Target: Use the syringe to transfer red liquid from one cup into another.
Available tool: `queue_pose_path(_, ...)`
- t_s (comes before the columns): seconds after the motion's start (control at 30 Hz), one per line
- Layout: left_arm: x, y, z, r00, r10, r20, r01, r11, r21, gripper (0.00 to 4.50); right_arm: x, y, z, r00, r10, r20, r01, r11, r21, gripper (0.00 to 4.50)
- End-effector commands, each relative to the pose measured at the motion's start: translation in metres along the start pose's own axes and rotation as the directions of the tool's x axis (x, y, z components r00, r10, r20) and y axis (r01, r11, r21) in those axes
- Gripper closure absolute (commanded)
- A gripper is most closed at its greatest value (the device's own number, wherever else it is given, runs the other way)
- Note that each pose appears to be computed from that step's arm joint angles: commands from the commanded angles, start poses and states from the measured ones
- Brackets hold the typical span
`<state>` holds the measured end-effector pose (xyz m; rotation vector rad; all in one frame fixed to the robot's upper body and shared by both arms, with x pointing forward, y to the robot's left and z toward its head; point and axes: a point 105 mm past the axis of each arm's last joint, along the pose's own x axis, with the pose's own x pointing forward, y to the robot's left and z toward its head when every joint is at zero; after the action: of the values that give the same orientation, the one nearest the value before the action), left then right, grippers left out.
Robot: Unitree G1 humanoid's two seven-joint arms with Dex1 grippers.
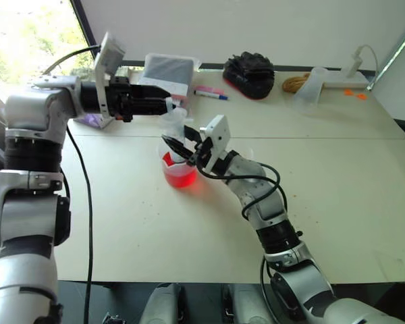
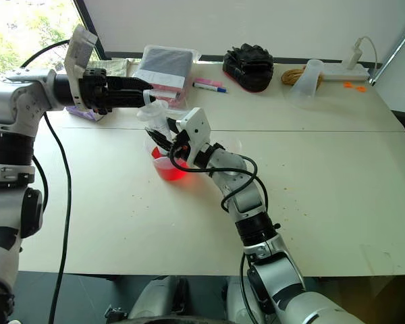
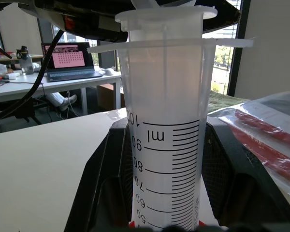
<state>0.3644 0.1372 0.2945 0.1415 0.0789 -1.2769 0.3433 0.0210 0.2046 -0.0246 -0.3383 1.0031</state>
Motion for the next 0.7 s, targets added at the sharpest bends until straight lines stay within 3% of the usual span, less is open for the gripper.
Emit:
queue_pose_path(0.03, 0.005, -0.002, 0.012, 1.0, -0.016, 0.011, 0.016, 0.999, 0.042, 1.98, 0.003, 0.005, 0.017, 0.998, 0.025, 0.053, -0.024, 0.999, -0.036, 3.15)
queue_pose_path(0.1, 0.008, -0.003, 0.01, 1.0, -0.028, 0.011, 0.028, 0.999, 0.038, 1.98, 0.002, 0.004, 0.016, 0.998, 0.027, 0.049, -0.025, 0.999, -0.037, 3.15)
queue_pose_path(0.13, 0.009, -0.004, 0.009, 0.999, -0.035, 0.008, 0.034, 0.999, 0.036, 2.24, 0.002, 0.004, 0.016, 0.998, 0.027, 0.048, -0.025, 0.999, -0.038, 3.15)
queue_pose_path(0.23, 0.011, -0.004, 0.007, 0.999, -0.039, 0.005, 0.039, 0.999, 0.032, 3.17, 0.003, 0.004, 0.016, 0.999, 0.028, 0.046, -0.026, 0.999, -0.039, 3.15)
queue_pose_path(0.33, 0.013, -0.004, 0.005, 0.999, -0.039, 0.007, 0.039, 0.999, 0.023, 4.42, 0.003, 0.004, 0.016, 0.999, 0.03, 0.045, -0.029, 0.999, -0.04, 3.15)
queue_pose_path(0.7, 0.014, -0.006, 0.003, 0.999, -0.046, 0.009, 0.046, 0.999, 0.016, 4.47, 0.004, 0.008, 0.013, 0.998, 0.049, 0.032, -0.048, 0.998, -0.032, 3.15)
